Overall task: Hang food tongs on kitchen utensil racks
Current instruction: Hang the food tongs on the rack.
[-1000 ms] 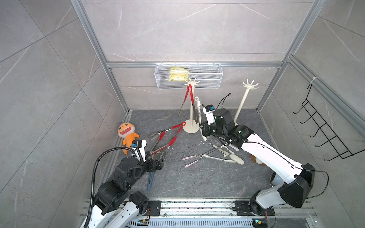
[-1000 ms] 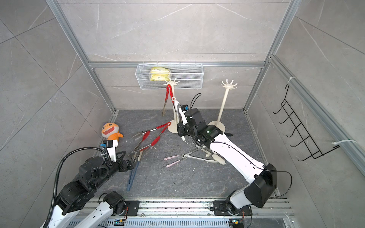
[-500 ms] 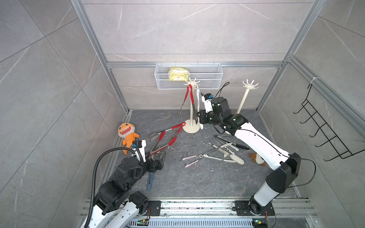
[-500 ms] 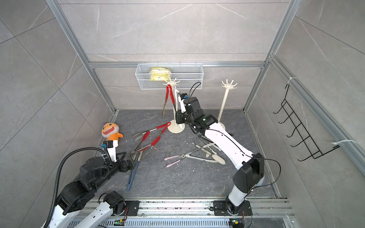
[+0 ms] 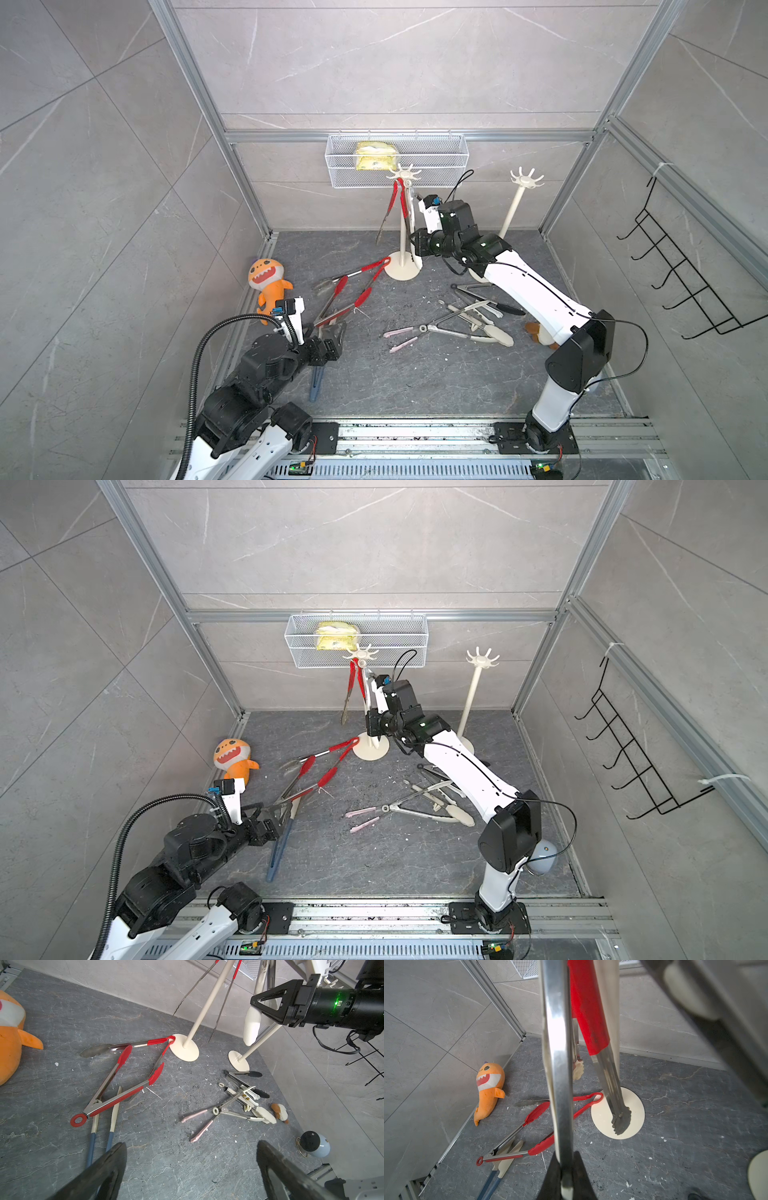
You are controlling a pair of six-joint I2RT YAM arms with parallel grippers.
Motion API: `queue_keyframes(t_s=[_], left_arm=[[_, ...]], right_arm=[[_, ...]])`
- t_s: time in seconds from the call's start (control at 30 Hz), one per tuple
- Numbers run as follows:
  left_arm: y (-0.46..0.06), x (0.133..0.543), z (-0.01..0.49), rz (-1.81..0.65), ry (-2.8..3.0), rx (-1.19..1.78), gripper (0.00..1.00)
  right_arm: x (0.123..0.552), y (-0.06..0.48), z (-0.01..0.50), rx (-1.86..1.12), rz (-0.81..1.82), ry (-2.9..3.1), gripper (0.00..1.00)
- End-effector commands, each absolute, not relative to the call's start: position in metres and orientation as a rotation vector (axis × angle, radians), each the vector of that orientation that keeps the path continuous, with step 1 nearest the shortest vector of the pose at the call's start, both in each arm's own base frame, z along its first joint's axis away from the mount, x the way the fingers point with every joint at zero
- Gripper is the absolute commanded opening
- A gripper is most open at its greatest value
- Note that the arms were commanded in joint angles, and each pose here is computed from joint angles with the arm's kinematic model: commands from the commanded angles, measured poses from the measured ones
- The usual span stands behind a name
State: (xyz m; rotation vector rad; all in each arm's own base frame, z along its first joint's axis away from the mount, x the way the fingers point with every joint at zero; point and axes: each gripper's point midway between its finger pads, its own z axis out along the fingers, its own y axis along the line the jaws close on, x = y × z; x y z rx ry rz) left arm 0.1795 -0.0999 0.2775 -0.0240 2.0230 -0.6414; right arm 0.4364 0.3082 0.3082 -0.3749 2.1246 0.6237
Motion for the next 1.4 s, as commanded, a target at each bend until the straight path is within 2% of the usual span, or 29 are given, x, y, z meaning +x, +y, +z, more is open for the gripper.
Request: queue_keyframes(t_s=[0.0, 1.1, 1.2, 1.37], left_arm=[[-0.097, 0.179, 0.285, -0.648, 1.997, -0.042, 1.0], [-0.094, 0.18, 0.281, -0.639, 2.005, -0.068, 1.0], [-0.094, 0.18, 0.28, -0.638, 2.008, -0.072, 1.0], [-0.09, 0.181, 0.276, -0.626, 2.024, -0.127, 1.0]], right_arm=[[0.442, 0.314, 0.323, -0.382, 0.652, 2.074, 0.03], [0.453, 0.304, 0.297, -0.352, 0.648, 2.131, 0.03], [0.453, 0.304, 0.295, -0.355, 0.649, 2.137, 0.08], [0.452, 0.306, 0.296, -0.363, 0.659, 2.134, 0.35]])
